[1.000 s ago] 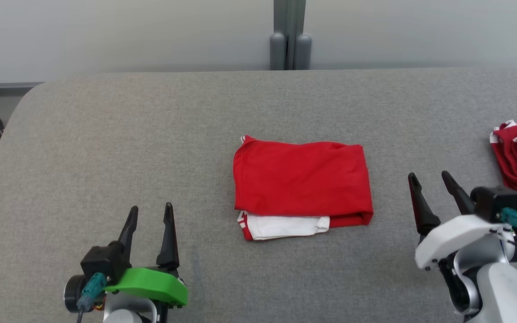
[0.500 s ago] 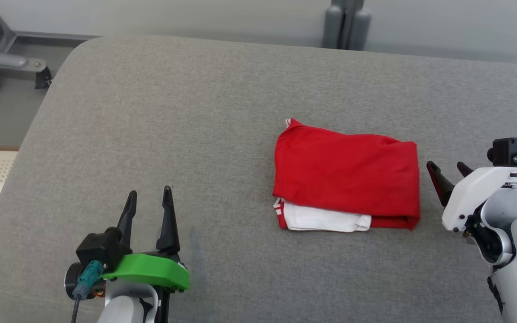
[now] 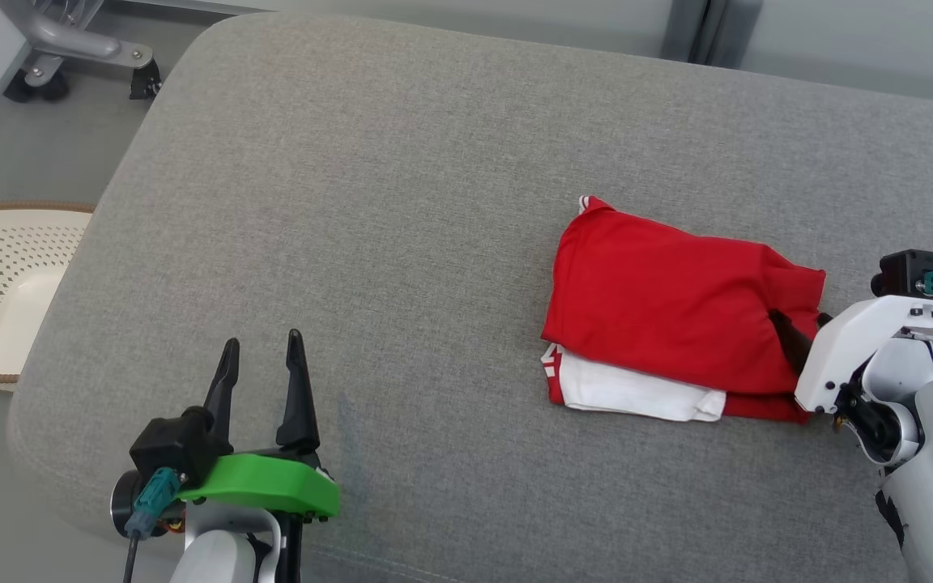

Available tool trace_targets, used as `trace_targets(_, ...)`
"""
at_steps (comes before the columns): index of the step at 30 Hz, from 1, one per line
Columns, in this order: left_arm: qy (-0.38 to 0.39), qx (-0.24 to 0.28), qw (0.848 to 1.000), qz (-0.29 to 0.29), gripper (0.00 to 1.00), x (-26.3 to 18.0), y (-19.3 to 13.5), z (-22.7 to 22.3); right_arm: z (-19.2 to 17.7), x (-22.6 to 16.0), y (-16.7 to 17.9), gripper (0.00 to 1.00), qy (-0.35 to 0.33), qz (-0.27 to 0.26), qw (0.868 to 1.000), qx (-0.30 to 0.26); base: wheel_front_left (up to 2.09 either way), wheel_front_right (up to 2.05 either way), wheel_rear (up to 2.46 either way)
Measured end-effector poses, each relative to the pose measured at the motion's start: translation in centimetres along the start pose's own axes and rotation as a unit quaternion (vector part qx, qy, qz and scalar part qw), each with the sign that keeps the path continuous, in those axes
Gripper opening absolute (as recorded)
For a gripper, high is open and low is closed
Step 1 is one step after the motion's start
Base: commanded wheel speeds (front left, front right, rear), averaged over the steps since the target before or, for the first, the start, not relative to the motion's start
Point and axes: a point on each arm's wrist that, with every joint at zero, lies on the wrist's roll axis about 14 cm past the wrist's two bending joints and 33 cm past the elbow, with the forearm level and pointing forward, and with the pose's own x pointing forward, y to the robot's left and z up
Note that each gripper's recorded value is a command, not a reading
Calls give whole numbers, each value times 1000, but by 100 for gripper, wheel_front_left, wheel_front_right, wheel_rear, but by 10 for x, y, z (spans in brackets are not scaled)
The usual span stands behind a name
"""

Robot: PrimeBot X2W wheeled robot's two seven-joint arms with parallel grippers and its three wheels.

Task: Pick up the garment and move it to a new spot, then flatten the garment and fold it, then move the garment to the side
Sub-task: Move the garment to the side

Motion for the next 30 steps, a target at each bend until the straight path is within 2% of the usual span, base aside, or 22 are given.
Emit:
trace_targets(3,-1,3,1000,-7,100,2,-4,0,-1,0,2,0,1,4,1000,0,0,0,0)
trace_targets(8,0,10,999,-30,100,9,-18,-2,7,-7,-3,0,-19,2,1000,-3,0,0,0)
trace_targets(9,3,13,998,-62,100,16,-38,-5,23,-22,-23,0,-53,-18,998,-17,0,0,0)
trace_targets(15,9,19,992,-128,100,28,-82,-14,37,-62,-71,0,-93,-72,993,-25,0,0,0)
trace_targets(22,20,23,974,-225,100,42,-149,-29,29,-121,-127,0,-127,-148,981,0,0,0,0)
trace_targets(30,41,20,947,-318,100,43,-218,-53,11,-183,-172,0,-156,-227,961,38,0,0,0)
